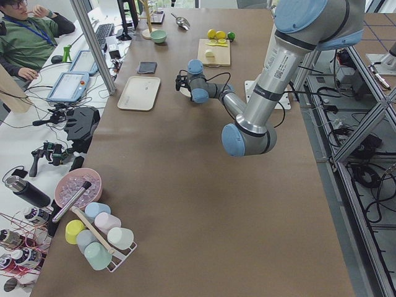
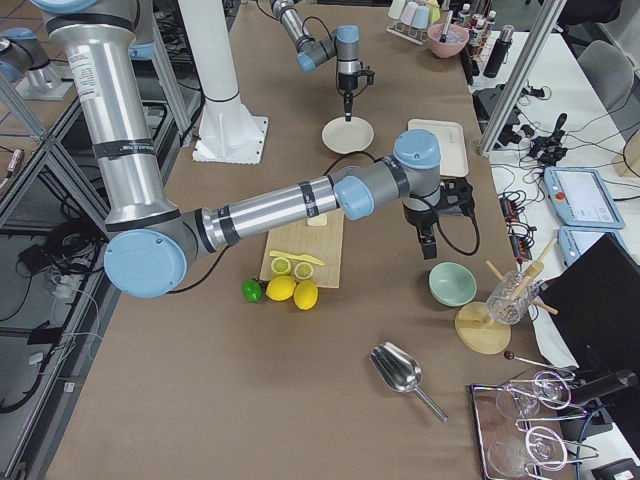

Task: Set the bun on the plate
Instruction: 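Slide the white plate with the left gripper toward the table centre, then release the plate and withdraw the left arm while the right arm reaches out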

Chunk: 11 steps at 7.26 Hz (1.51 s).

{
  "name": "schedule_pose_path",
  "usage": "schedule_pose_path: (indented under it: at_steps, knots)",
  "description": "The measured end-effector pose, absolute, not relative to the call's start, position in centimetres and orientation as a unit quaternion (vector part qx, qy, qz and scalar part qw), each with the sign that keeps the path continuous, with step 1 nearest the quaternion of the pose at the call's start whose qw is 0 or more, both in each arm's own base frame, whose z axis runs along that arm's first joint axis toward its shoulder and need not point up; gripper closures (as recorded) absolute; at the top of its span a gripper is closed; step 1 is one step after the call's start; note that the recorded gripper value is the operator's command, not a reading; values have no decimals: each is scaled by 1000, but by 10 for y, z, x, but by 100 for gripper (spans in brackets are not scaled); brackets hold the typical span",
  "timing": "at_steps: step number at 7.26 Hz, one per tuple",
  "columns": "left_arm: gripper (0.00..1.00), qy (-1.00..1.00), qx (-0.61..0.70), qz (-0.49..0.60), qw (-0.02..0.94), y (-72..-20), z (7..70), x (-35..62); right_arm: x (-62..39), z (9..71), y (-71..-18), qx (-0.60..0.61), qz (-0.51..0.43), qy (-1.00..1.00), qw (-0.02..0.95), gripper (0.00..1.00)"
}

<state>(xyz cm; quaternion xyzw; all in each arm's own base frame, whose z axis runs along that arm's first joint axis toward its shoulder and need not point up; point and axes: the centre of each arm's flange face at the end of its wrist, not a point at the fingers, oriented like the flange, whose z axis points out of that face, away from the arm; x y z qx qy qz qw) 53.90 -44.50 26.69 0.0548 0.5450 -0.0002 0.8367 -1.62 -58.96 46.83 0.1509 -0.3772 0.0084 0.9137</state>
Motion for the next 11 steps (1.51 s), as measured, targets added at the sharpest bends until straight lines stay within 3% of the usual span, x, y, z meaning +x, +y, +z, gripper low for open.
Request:
schedule_pose_path:
  at_steps: [3, 5, 8, 11]
  knots:
    - [2, 556, 67, -1, 828, -444, 265, 538, -16, 468, -589, 151, 8, -378, 913, 0]
    - [2, 560, 89, -19, 824, -473, 261, 499, -22, 459, -589, 156, 1, -383, 911, 0]
    - [2, 535, 127, -12, 835, -541, 309, 389, -99, 427, -583, 130, -5, -407, 904, 0]
    - [2, 492, 170, 4, 854, -580, 372, 291, -205, 410, -539, 64, -16, -433, 899, 0]
